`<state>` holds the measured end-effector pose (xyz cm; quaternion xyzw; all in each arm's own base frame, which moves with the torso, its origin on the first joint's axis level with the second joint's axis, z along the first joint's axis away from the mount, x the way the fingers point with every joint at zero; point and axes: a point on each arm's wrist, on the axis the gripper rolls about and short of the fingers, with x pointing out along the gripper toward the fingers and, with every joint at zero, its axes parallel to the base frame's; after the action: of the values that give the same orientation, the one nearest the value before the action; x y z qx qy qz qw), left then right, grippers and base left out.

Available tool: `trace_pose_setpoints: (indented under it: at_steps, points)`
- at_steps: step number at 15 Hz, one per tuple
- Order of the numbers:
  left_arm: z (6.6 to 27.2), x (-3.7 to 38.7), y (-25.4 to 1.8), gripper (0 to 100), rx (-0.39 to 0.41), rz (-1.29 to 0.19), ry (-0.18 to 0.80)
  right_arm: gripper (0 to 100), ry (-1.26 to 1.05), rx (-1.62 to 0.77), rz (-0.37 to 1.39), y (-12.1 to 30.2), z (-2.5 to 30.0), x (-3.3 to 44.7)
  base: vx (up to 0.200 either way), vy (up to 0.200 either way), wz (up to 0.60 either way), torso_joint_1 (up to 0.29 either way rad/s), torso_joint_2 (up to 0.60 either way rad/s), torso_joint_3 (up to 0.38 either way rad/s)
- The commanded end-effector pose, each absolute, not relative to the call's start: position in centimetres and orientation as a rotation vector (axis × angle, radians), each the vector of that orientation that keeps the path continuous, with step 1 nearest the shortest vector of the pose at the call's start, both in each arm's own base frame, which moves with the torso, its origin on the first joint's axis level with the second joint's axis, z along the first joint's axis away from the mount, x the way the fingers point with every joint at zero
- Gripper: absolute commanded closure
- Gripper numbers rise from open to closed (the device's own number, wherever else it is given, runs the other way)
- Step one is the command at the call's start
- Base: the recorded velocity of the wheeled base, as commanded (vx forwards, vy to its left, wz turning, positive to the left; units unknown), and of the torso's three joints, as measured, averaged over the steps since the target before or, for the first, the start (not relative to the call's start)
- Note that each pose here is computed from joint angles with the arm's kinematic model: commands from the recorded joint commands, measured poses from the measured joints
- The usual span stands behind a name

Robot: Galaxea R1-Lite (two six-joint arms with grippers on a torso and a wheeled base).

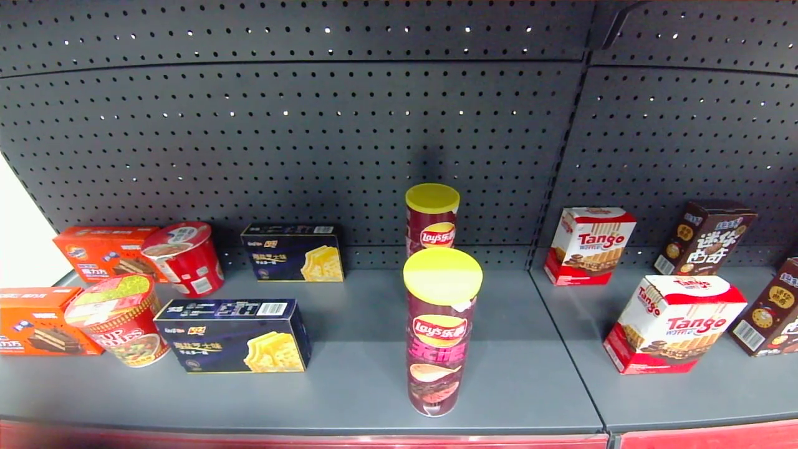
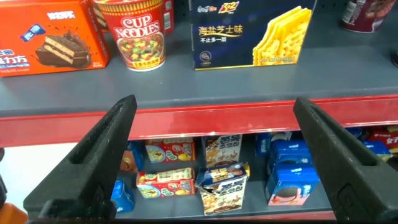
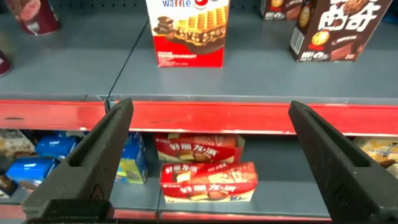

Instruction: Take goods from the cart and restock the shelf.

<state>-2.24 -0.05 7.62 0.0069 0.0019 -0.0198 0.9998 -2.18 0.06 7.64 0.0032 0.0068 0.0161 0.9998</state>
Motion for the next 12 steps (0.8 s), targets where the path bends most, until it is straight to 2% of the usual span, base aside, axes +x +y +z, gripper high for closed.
trace_pose_setpoints:
  at_steps: [1,12]
  points:
    - [7.62,-2.23,-0.05,0,0.014,-0.038,0.004,0,-0.001,0.006,0.029,0.07,7.59,-2.29,0.0,0.0,0.0,0.0,0.0,0.0]
    - [7.58,-2.24,-0.06,0,0.015,-0.038,0.004,0,-0.001,0.005,0.032,0.07,7.59,-2.29,0.0,0.0,0.0,0.0,0.0,0.0]
